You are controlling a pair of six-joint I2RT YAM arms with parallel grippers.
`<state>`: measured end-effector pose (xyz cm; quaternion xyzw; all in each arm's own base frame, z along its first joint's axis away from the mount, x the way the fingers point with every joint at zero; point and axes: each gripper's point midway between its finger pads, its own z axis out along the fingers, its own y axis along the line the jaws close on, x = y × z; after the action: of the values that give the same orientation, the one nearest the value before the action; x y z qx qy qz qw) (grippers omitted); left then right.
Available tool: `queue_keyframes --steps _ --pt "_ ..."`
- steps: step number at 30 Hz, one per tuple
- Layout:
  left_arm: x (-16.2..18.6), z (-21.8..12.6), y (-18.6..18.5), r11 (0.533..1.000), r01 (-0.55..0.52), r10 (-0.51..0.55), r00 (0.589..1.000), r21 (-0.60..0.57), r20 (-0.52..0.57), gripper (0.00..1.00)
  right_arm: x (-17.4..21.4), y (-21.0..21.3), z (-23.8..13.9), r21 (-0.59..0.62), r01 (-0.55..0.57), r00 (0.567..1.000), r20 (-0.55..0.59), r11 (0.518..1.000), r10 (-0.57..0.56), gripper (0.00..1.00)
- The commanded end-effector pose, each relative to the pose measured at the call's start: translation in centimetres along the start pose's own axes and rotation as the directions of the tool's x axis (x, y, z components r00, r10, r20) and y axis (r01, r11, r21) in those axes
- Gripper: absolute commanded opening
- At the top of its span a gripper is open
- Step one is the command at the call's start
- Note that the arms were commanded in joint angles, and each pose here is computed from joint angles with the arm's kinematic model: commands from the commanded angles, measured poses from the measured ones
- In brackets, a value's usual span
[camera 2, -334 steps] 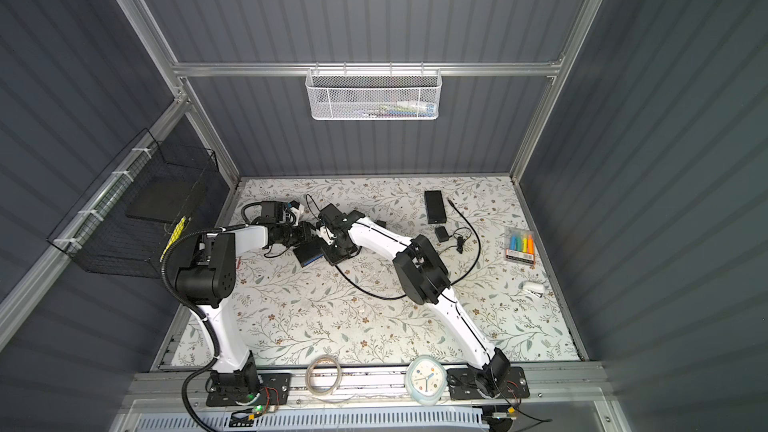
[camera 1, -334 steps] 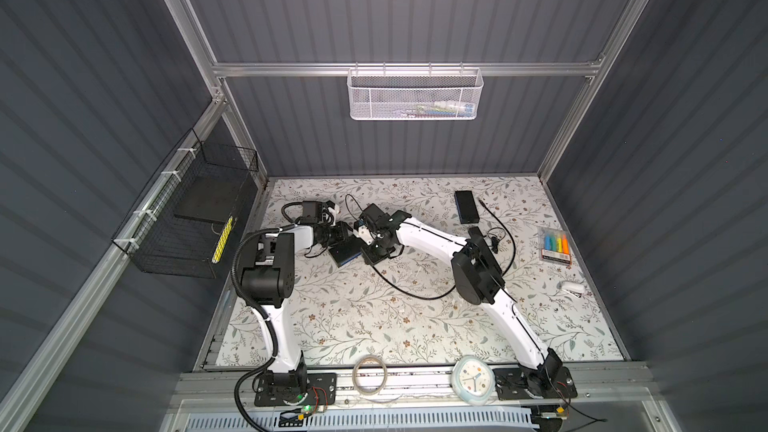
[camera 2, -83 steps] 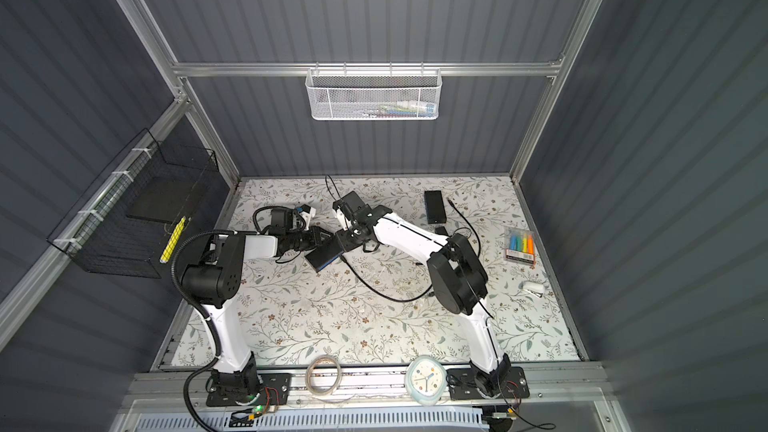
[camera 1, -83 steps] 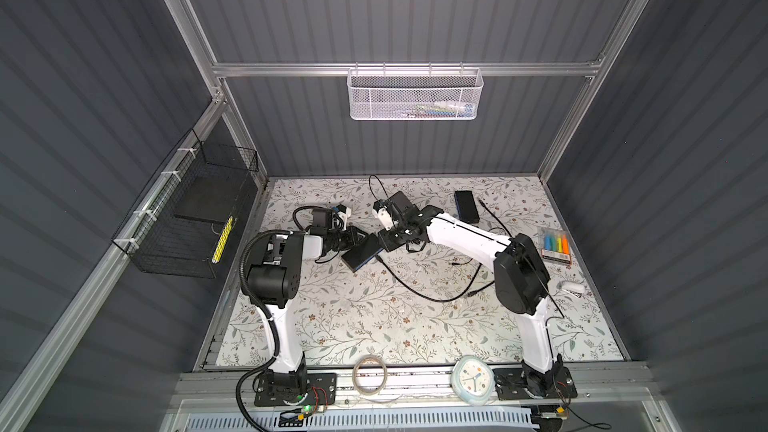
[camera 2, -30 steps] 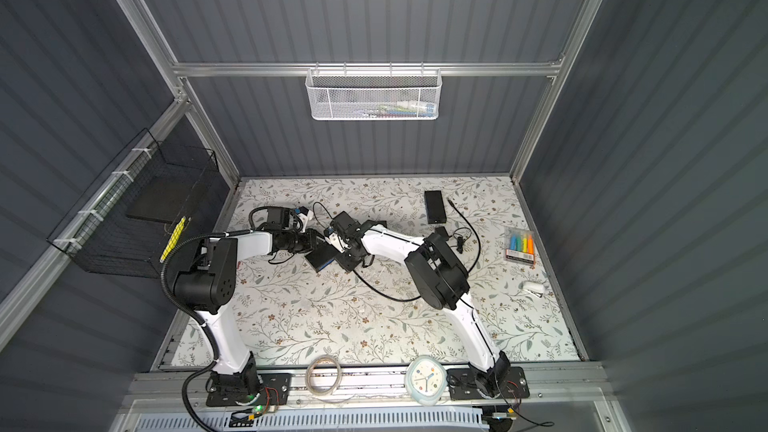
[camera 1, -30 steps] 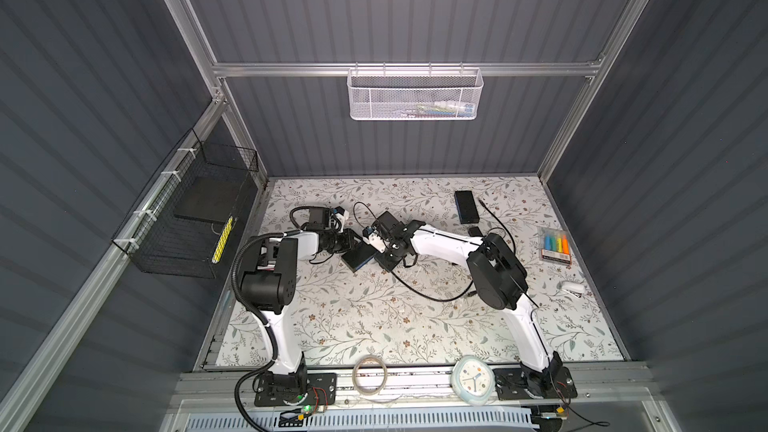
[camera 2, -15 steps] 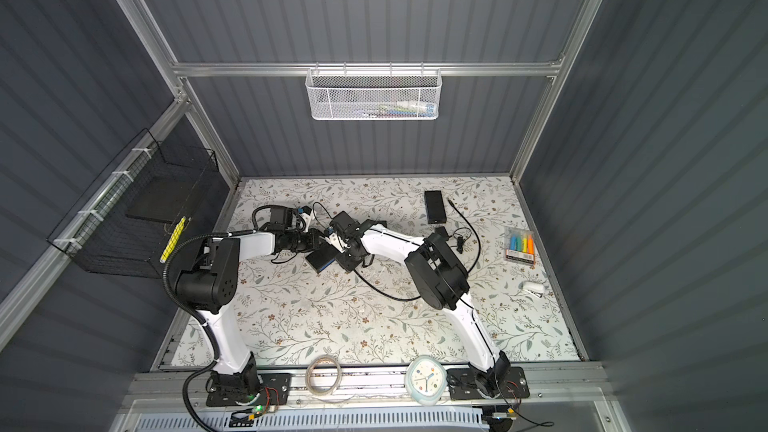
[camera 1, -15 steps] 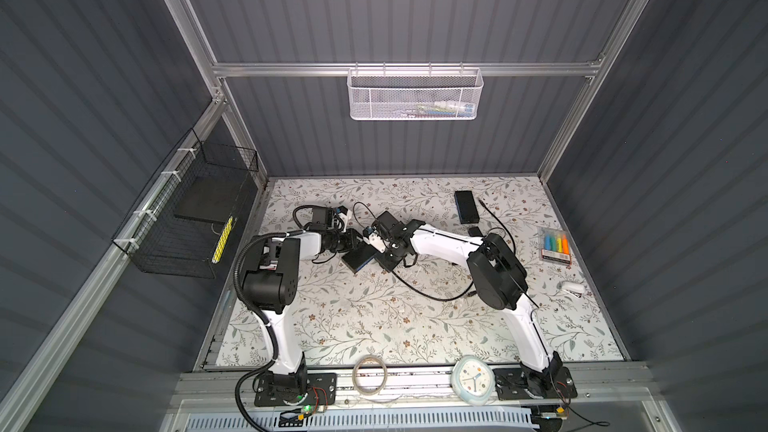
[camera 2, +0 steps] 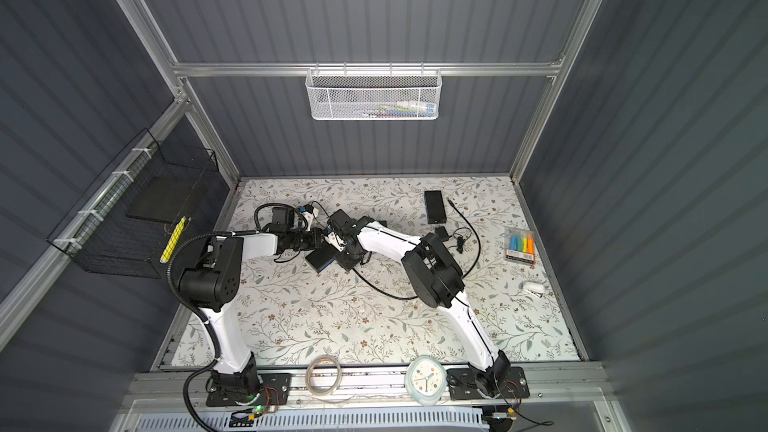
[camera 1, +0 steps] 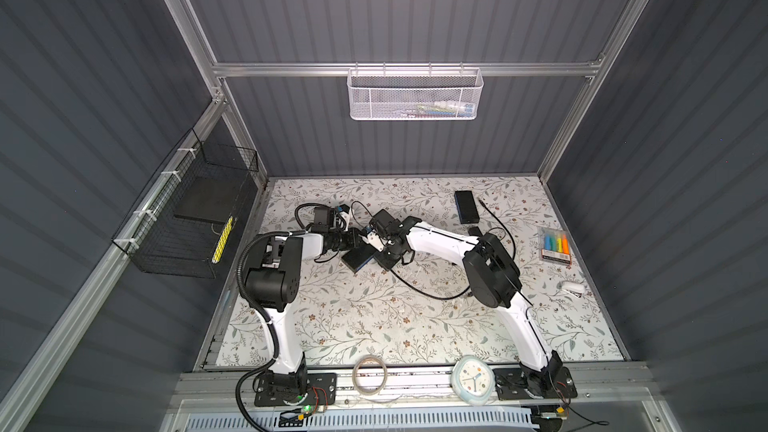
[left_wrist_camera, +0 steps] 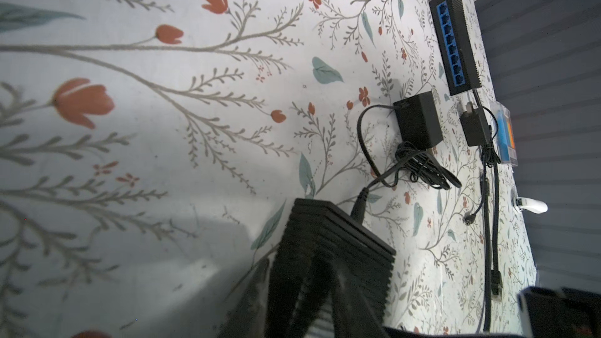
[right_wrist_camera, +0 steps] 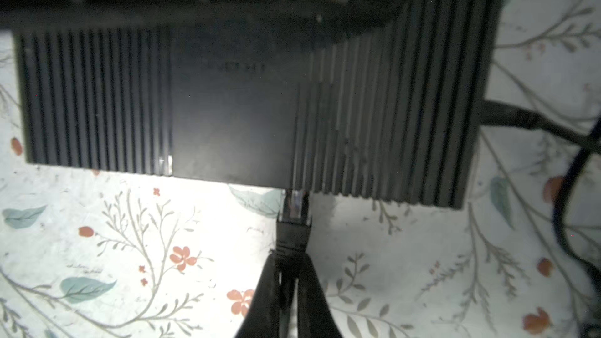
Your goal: Insert the plug into the switch port
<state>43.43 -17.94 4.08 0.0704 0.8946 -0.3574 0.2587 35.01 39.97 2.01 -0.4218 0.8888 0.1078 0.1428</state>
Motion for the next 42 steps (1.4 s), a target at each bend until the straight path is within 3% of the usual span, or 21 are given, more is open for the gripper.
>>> queue_keyframes --steps 1,42 --pt "5.8 1.6 1.0 0.995 0.103 -0.104 0.982 -0.014 -0.158 0.32 -3.5 0.6 0.0 -0.015 0.001 0.994 0.113 1.000 0.001 0.00" --pt "8.8 3.4 -0.7 0.991 0.132 -0.121 0.965 0.032 -0.233 0.30 -8.7 0.1 -2.4 -0.001 -0.061 0.967 0.247 0.998 0.059 0.00"
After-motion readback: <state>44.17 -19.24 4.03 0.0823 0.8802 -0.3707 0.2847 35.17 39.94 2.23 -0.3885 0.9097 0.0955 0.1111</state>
